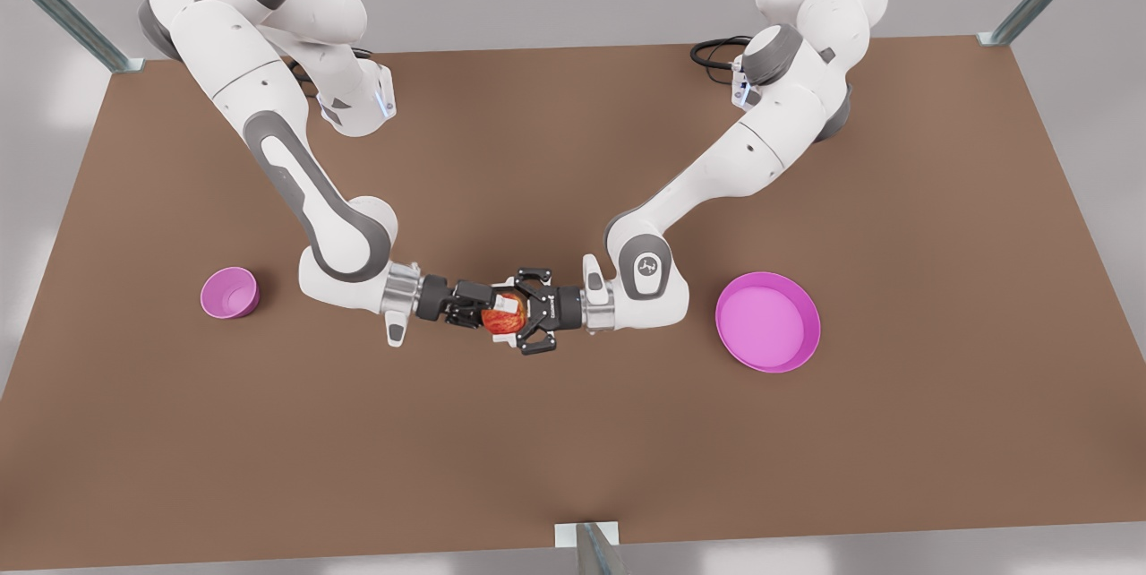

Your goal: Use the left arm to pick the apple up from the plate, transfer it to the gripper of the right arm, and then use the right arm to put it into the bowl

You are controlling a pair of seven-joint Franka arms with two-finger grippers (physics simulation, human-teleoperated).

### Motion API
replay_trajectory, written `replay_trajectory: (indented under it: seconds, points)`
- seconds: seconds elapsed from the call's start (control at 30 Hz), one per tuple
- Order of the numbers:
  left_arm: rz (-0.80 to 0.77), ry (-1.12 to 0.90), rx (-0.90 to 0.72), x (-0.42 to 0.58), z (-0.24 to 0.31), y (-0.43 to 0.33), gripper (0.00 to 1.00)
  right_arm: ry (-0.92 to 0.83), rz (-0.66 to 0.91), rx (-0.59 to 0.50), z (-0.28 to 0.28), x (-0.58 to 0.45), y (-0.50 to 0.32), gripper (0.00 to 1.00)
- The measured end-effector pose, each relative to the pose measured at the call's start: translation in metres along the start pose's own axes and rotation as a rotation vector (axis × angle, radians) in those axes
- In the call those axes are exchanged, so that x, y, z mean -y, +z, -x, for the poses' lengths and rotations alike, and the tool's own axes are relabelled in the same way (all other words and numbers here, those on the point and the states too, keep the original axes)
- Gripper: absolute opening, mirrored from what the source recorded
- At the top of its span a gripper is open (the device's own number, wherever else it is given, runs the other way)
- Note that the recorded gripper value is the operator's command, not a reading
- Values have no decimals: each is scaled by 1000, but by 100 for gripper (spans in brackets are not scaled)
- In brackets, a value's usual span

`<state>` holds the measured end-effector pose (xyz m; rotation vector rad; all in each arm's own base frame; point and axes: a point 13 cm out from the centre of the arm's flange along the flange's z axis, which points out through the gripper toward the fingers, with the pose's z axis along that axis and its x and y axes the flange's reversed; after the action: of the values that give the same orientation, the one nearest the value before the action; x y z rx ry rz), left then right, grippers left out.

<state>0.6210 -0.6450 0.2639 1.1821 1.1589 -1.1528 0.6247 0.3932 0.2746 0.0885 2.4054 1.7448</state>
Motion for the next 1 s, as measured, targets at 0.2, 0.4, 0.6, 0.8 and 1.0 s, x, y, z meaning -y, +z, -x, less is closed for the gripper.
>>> replay_trajectory:
  seconds: [0.2,0.4,0.6,0.8,1.0]
  points:
    - [6,6,-69,-7,-36,-21,100,-11,-4,15,7,2,-9,72]
    - [-72,244,-438,-72,-19,-178,100,-12,-44,55,17,19,-49,72]
    - [-206,370,-1173,-103,127,-401,100,-93,-168,67,38,64,-137,72]
    - [260,-90,-1581,-57,241,-587,100,-240,-333,-46,52,117,-239,72]
    - [516,-458,-1573,-26,251,-602,100,-355,-494,-193,57,142,-346,69]
